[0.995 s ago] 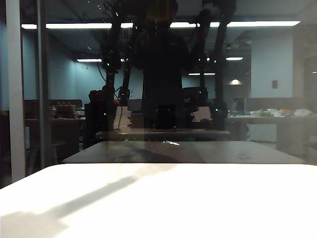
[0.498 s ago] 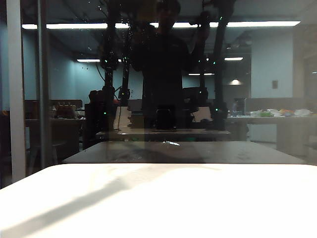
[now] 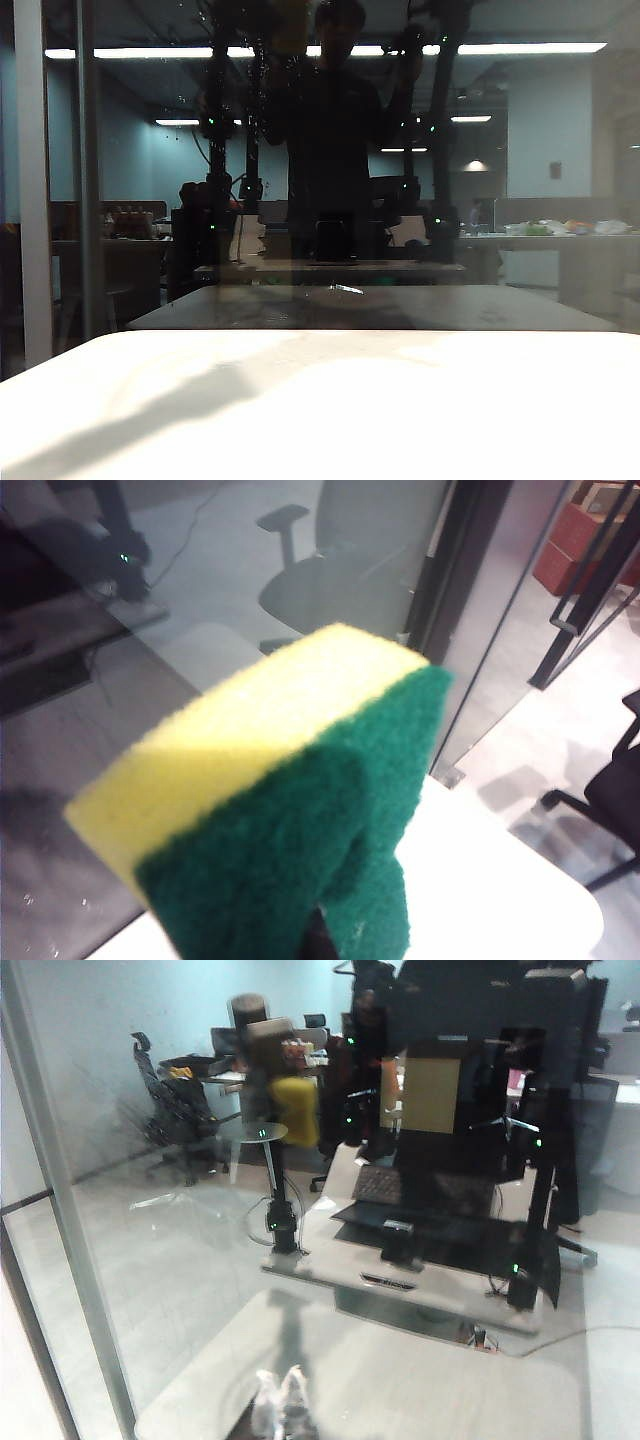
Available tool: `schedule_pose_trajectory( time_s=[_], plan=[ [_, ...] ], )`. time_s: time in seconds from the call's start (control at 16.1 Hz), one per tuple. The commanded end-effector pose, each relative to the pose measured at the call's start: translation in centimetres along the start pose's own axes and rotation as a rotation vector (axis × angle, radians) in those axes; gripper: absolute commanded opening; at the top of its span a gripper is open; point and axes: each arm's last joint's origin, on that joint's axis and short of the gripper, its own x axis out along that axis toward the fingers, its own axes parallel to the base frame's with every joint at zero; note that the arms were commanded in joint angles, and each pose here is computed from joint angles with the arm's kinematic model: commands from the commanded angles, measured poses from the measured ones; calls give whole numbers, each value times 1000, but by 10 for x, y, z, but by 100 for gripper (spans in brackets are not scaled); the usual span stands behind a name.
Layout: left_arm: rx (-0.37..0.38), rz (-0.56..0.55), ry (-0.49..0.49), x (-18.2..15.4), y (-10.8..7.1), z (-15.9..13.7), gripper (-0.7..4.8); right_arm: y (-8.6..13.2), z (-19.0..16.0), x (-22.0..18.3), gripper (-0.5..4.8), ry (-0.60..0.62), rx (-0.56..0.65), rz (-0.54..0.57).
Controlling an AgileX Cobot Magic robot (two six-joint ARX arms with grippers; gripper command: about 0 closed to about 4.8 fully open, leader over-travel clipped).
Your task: Reach upward to find where there is water on the glass, pick up the sponge from the table, dry the water, and finally place the sponge back on the table.
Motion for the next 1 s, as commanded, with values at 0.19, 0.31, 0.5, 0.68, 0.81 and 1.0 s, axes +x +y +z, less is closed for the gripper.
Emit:
schedule_pose_trajectory(
  time_s=[0.19, 0.31, 0.5, 0.68, 0.81, 1.0],
  plan=[
    [-23, -8, 101, -5, -5, -40, -6, 7, 2, -14, -2, -5, -5, -1],
    [-64, -12, 103, -2, -7, -68, -6, 13, -7, -18, -2, 39, -54, -43],
    [-99, 1, 62, -5, -10, -95, -6, 16, -43, -21, -2, 147, -61, -71],
    [-141, 2, 45, 4, -9, -121, -6, 15, -82, -21, -2, 236, -36, -68],
    [-189, 0, 102, 19, -5, -146, -6, 15, -103, -21, -2, 285, -20, -66],
    [-244, -12, 163, 50, 3, -188, -6, 17, -128, -28, -2, 301, -13, -67]
  ],
)
